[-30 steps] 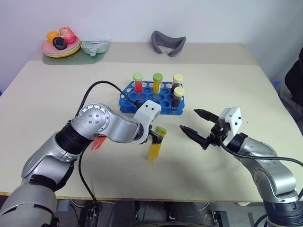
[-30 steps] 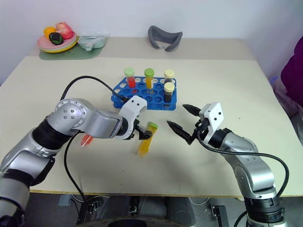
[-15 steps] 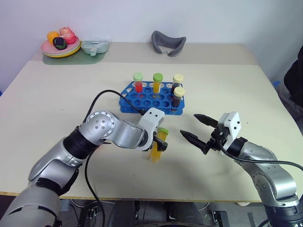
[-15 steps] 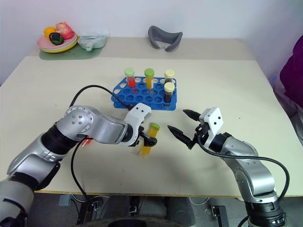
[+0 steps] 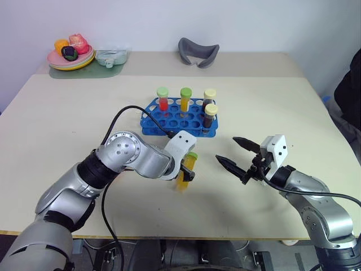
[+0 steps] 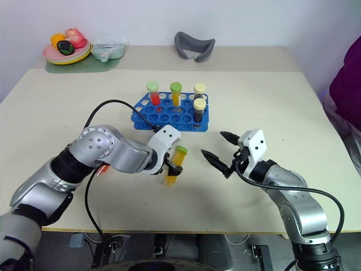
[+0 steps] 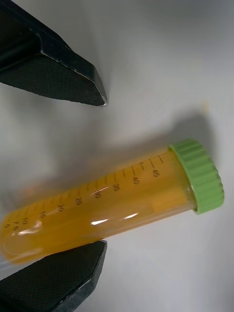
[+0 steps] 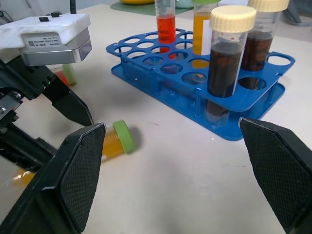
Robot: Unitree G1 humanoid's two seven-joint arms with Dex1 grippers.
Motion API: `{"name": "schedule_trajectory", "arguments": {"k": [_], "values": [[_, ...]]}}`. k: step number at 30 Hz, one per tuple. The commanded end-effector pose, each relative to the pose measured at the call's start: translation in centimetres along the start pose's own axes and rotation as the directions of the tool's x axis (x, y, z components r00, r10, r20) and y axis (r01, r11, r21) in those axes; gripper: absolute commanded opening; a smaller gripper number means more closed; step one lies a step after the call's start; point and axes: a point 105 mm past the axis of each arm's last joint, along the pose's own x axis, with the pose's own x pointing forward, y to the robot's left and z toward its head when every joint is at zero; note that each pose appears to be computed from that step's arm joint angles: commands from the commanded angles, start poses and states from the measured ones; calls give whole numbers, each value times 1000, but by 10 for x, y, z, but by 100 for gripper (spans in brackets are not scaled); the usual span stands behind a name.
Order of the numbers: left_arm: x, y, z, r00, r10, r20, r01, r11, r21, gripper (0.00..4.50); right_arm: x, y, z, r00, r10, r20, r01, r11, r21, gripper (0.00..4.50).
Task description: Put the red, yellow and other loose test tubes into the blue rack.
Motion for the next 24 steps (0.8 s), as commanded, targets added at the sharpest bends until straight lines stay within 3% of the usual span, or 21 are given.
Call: {"name": "schedule_trajectory", "arguments": {"k": [1,8,22,24], "values": [[5,34,-10,988,147,-47,-147,989,-11,450,0,-1,17,998,-6,61,9,999,-48,446],[2,56,-11,973,226,-51,-225,974,18,450,1,-1,17,998,-9,66,13,999,-50,446],[-1,60,-17,975,216,-49,-217,976,-5,450,5,1,17,998,12,64,-9,999,-43,446],[-2,62,-17,971,233,-47,-233,972,0,397,6,1,17,998,18,64,-15,999,-42,450]]}}
